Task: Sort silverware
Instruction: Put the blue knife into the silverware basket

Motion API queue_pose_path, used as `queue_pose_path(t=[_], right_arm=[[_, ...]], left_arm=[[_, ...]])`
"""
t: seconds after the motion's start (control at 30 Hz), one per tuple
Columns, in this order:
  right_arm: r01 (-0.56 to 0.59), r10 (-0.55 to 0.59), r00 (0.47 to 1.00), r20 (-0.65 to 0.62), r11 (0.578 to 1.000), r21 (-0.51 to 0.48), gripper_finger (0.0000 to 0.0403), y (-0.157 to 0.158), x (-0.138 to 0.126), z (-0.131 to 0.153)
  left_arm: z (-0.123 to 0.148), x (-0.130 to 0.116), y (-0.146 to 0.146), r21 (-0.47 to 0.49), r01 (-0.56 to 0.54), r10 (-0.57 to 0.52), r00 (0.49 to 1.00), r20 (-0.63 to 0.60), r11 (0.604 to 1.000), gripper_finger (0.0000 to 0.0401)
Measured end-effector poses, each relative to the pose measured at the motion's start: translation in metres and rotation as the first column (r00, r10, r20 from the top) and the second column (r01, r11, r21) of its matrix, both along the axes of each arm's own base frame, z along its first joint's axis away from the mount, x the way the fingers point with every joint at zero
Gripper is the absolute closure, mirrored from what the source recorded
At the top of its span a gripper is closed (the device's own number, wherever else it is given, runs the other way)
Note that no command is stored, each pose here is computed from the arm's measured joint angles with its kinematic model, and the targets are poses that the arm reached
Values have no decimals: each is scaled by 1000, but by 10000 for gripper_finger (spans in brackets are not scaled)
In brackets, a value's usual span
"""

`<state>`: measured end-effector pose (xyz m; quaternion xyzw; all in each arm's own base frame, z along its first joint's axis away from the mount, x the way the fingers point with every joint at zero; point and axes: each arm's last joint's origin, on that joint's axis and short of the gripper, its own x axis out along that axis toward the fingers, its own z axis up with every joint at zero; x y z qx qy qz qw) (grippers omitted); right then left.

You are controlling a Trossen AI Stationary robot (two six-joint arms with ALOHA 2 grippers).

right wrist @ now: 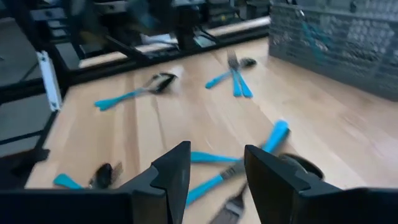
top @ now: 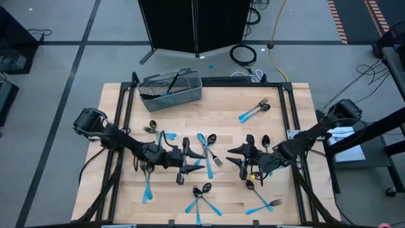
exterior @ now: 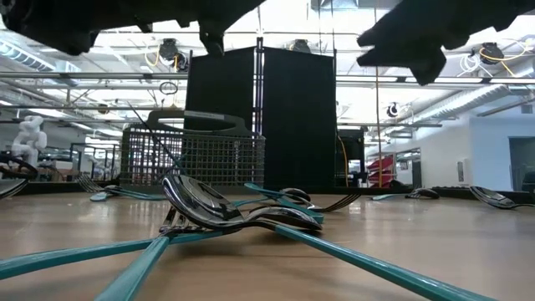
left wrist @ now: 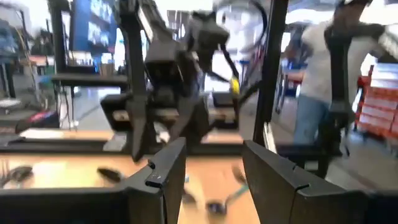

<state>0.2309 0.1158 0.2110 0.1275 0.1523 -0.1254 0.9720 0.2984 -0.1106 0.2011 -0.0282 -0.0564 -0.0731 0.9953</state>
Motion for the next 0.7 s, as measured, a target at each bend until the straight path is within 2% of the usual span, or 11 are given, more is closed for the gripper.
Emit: queue_pose_path(t=[0.17, 0.33, 0.47, 0.7], right_arm=[[16, -17, 998, -58, 1000, -5, 259, -3, -5, -4], [22, -23, 998, -66, 1000, -8, 259, -5, -4, -4], [40, -40, 998, -46, 999, 5, 259, -9, -2, -2], [29, -27, 998, -54, 999, 35, 259, -8, -2, -3]], left_arm=[[-4, -1, 2, 11, -17, 19, 975, -222, 1000, 246], [9, 2, -6, 70, -38, 59, 942, -330, 997, 246], [21, 4, -18, 124, -44, 85, 936, -341, 991, 246], [21, 3, -22, 175, -44, 101, 937, -335, 984, 246]])
